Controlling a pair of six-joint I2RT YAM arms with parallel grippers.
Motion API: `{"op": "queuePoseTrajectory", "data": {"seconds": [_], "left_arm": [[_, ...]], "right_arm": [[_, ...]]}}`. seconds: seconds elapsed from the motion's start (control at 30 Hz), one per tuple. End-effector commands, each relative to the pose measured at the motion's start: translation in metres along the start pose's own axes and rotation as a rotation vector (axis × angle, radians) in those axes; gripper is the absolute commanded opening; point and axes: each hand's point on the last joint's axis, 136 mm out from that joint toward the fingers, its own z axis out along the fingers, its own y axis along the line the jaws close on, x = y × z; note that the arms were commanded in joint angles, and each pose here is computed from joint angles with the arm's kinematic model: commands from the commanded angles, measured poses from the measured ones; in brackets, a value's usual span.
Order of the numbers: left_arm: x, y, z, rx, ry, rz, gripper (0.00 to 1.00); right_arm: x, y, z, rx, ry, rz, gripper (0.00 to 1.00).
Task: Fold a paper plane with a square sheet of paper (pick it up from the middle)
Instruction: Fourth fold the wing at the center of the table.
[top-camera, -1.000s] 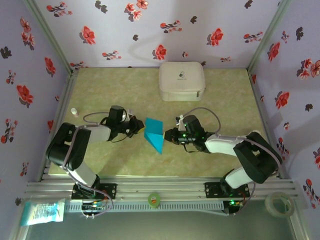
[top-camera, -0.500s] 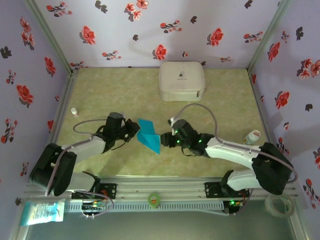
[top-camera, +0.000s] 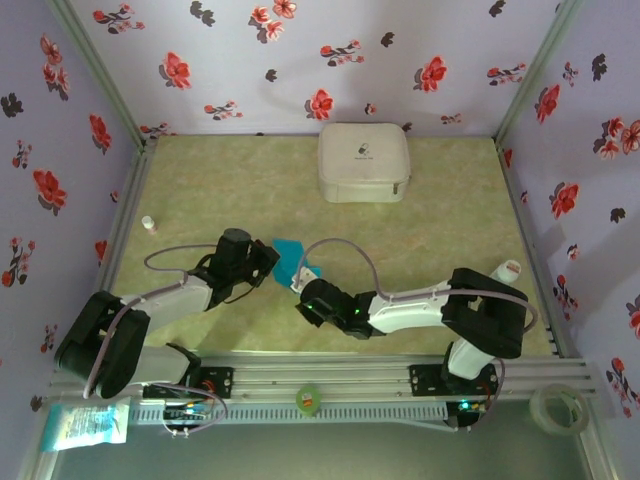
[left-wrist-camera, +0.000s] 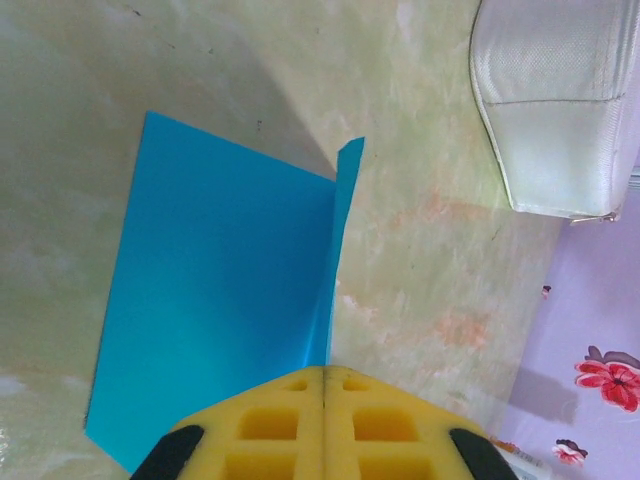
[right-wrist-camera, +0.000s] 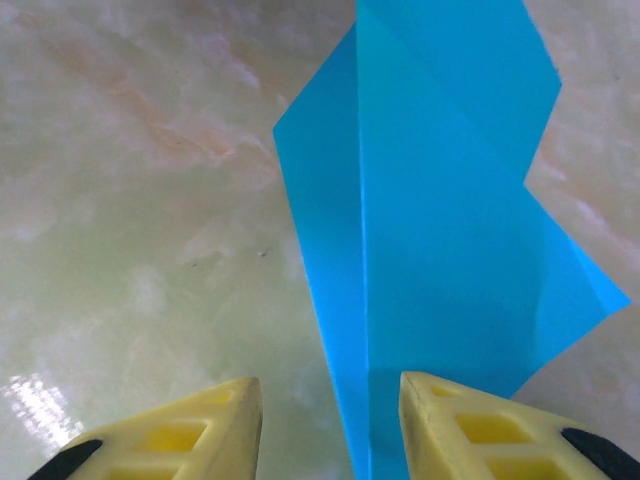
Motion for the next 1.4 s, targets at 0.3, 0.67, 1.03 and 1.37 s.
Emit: {"op": "queuePoseTrajectory", "data": {"seconds": [0.3, 0.67, 1.03, 1.37], "left_arm": [[0.001, -0.007, -0.003, 0.012, -0.004, -0.007, 0.0], [0.001, -0.007, -0.005, -0.003, 0.003, 0.022, 0.11], [0.0, 0.003, 0.0, -0.049, 0.047, 0.051, 0.42], [-0.002, 0.01, 0.009, -0.075, 0.111, 0.061, 0.34]], "right_arm": [[-0.012, -0.017, 0.017, 0.151, -0.05, -0.061, 0.33], [-0.005, -0.021, 0.016, 0.164, -0.051, -0.034, 0.11], [-0.001, -0.024, 0.015, 0.174, -0.057, -0.036, 0.07], [0.002, -0.025, 0.015, 0.153, -0.07, -0.004, 0.08]]}}
